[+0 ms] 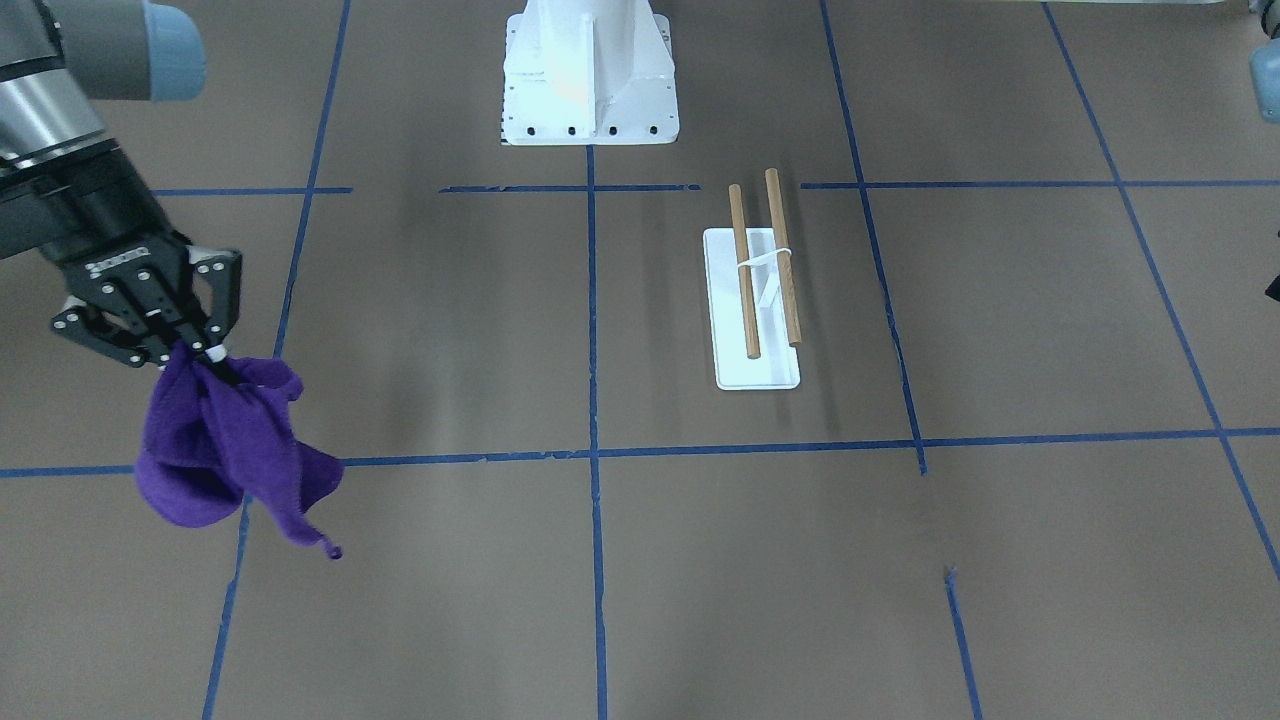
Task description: Hang towel on rack
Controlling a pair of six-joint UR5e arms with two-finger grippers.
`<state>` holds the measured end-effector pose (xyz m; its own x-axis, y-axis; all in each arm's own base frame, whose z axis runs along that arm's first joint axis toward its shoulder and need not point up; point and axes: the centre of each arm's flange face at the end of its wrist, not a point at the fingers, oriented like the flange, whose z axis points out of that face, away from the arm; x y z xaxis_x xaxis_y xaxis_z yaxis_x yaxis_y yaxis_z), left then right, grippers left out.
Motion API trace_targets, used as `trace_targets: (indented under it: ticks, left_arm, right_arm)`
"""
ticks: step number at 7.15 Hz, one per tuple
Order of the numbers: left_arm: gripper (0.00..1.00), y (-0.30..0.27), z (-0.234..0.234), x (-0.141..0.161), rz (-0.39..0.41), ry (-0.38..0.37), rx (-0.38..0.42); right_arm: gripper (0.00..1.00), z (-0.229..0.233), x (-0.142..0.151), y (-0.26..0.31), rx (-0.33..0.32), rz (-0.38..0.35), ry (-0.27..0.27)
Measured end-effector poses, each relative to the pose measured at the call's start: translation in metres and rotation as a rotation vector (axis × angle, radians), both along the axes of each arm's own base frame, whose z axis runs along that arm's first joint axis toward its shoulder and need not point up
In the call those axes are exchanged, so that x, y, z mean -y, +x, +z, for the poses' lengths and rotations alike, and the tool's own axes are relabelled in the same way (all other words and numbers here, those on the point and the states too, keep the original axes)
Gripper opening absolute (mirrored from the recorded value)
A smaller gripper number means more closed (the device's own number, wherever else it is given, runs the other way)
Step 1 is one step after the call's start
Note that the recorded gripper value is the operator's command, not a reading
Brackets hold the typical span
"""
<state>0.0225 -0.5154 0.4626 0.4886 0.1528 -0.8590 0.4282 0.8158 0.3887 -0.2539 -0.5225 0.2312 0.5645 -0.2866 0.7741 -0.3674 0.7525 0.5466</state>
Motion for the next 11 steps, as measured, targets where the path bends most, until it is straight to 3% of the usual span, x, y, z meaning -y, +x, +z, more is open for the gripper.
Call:
trace_targets:
  ticks: [3,5,7,9,11]
  left_arm:
    - [1.0,0.048,-0.06,0.013,-0.045,-0.135,-0.28]
    - [1.0,0.102,-0.129,0.019,0.003,-0.252,-0.517]
    - [1.0,0.161,-0.196,0.02,0.07,-0.373,-0.679]
    - [1.0,0.209,-0.233,0.013,0.127,-0.438,-0.742]
    - [1.0,0.257,-0.263,0.003,0.197,-0.481,-0.751]
  right_arm:
    - [0.0,-0.062,-0.06,-0.077,0.153,0.047,0.008]
    - [0.0,-0.089,-0.095,-0.111,0.222,0.072,0.021]
    - [0.0,-0.102,-0.118,-0.123,0.256,0.069,0.032]
    - [0.0,-0.108,-0.139,-0.135,0.268,0.066,0.046]
    - [0.0,-0.111,-0.152,-0.143,0.266,0.049,0.061]
